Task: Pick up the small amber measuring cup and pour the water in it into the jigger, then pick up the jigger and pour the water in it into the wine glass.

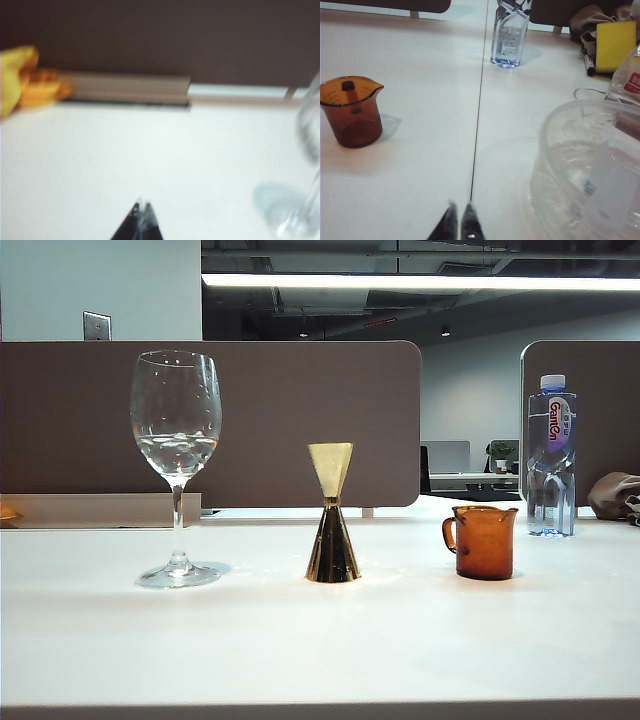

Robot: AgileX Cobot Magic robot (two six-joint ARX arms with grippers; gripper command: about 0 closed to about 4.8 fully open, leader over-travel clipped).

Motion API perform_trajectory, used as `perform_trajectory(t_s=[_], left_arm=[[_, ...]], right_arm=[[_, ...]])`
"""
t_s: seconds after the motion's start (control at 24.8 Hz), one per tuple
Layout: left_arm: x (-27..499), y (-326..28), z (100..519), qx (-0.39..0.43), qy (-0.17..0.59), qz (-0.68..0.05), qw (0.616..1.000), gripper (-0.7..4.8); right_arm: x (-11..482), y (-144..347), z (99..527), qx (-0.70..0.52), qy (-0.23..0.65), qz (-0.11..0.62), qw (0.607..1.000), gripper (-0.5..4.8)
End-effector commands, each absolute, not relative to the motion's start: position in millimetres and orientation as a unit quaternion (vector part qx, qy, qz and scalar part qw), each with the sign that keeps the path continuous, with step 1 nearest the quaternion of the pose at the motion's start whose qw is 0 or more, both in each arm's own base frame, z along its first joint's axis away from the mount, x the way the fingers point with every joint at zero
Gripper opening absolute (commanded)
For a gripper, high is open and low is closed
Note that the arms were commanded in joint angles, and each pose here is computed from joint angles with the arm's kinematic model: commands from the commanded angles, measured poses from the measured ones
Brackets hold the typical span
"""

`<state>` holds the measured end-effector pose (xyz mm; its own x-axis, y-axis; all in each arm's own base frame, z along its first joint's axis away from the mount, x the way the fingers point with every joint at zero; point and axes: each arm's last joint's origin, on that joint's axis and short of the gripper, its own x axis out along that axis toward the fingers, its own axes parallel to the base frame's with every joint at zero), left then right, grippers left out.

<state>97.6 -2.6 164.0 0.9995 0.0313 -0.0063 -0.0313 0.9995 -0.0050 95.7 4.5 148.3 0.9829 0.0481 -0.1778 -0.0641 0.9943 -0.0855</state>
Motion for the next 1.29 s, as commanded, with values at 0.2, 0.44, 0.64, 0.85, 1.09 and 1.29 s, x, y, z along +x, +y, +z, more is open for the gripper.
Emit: perform_trajectory(t_s=[0.2, 0.44, 0.64, 0.85, 1.09, 1.29], left_arm=[[96.0, -0.2, 148.1, 0.012, 0.09, 0.023, 0.996, -0.02], [95.9, -1.5, 147.7, 0.008, 0.092, 0.001, 0.996, -0.02], [95.9, -0.9, 147.7, 0.005, 0.092, 0.002, 0.996, -0.02], [95.9, 1.8, 147.8, 0.004, 0.092, 0.017, 0.996, -0.02], [95.9, 1.8, 147.8, 0.004, 0.092, 0.017, 0.996, -0.02], [95.9, 1.8, 147.8, 0.004, 0.092, 0.017, 0.996, -0.02]], right_arm=[[96.1, 4.5, 146.0, -0.045, 0.091, 0.028, 0.994, 0.22], [96.1, 4.5, 146.0, -0.045, 0.091, 0.028, 0.994, 0.22], [96.1, 4.5, 146.0, -0.045, 0.091, 0.028, 0.994, 0.22], [96.1, 4.5, 146.0, -0.045, 0.091, 0.028, 0.994, 0.22], [96.1, 4.5, 146.0, -0.045, 0.091, 0.028, 0.994, 0.22], [96.1, 4.5, 146.0, -0.045, 0.091, 0.028, 0.994, 0.22]])
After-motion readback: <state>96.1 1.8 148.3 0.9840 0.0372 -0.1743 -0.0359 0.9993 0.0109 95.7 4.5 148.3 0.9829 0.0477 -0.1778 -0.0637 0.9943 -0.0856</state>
